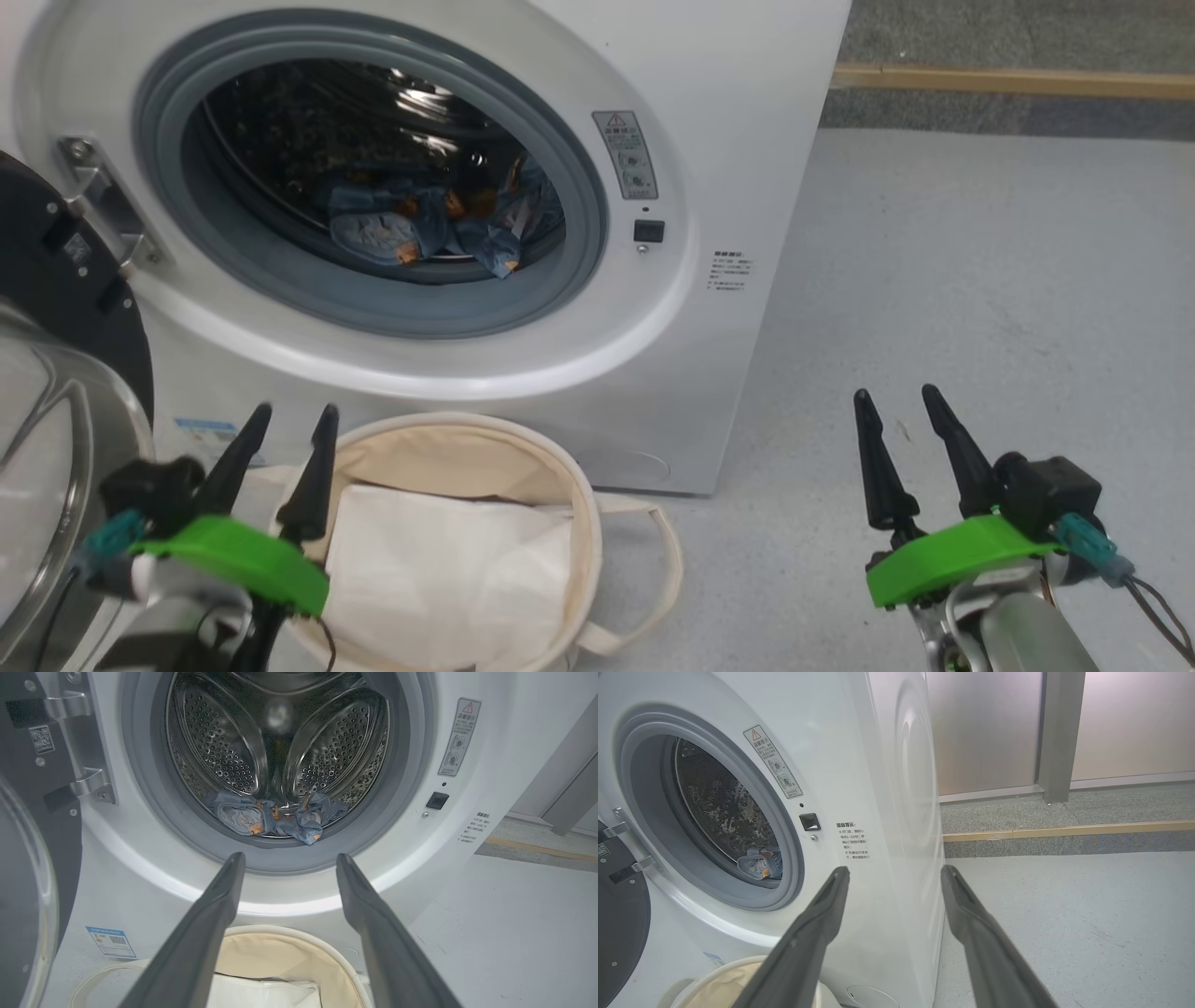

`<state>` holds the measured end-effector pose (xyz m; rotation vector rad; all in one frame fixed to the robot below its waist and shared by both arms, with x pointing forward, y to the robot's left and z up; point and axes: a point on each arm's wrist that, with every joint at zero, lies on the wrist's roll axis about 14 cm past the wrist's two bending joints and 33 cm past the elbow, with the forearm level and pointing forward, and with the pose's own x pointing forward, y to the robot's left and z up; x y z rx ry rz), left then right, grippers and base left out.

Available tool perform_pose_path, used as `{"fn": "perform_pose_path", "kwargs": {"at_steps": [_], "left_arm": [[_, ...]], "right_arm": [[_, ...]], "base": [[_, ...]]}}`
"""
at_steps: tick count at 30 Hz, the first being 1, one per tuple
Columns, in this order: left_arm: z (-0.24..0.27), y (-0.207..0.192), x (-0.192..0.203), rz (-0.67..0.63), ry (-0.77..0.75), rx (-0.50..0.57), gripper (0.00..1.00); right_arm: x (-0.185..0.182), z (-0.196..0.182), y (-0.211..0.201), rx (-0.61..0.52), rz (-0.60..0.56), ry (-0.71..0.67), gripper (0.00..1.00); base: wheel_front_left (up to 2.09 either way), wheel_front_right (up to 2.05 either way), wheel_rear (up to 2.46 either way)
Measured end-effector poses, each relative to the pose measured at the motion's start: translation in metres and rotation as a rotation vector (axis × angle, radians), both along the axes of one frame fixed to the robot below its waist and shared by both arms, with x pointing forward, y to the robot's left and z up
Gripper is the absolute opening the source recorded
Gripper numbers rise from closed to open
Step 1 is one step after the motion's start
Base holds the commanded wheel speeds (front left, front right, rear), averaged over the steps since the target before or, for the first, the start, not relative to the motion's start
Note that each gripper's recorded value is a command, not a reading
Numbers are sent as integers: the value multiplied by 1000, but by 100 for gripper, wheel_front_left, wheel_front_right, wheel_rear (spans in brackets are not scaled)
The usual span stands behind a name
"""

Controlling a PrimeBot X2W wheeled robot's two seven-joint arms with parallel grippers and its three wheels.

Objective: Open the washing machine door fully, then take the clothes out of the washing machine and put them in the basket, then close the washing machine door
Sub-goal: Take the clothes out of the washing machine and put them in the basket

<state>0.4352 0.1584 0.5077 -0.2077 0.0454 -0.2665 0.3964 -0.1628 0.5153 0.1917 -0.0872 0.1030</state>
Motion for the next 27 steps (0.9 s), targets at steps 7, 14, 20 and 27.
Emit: {"fn": "perform_pose_path", "kwargs": {"at_steps": [7, 14, 20, 27], "left_arm": [[-4, -25, 31, -56, 24, 79, 100], [-7, -45, 88, -75, 42, 190, 100], [-22, -49, 134, -67, 84, 298, 100], [-28, -41, 188, -1, 102, 390, 100]], "right_arm": [[11, -2, -1, -2, -2, 5, 100], [32, -11, -4, -6, -8, 20, 100], [51, -23, -9, -10, -19, 37, 100], [71, -41, -13, -22, -27, 63, 100]], "base": [[0, 0, 0], [0, 0, 0], [0, 0, 0], [0, 0, 0]]}}
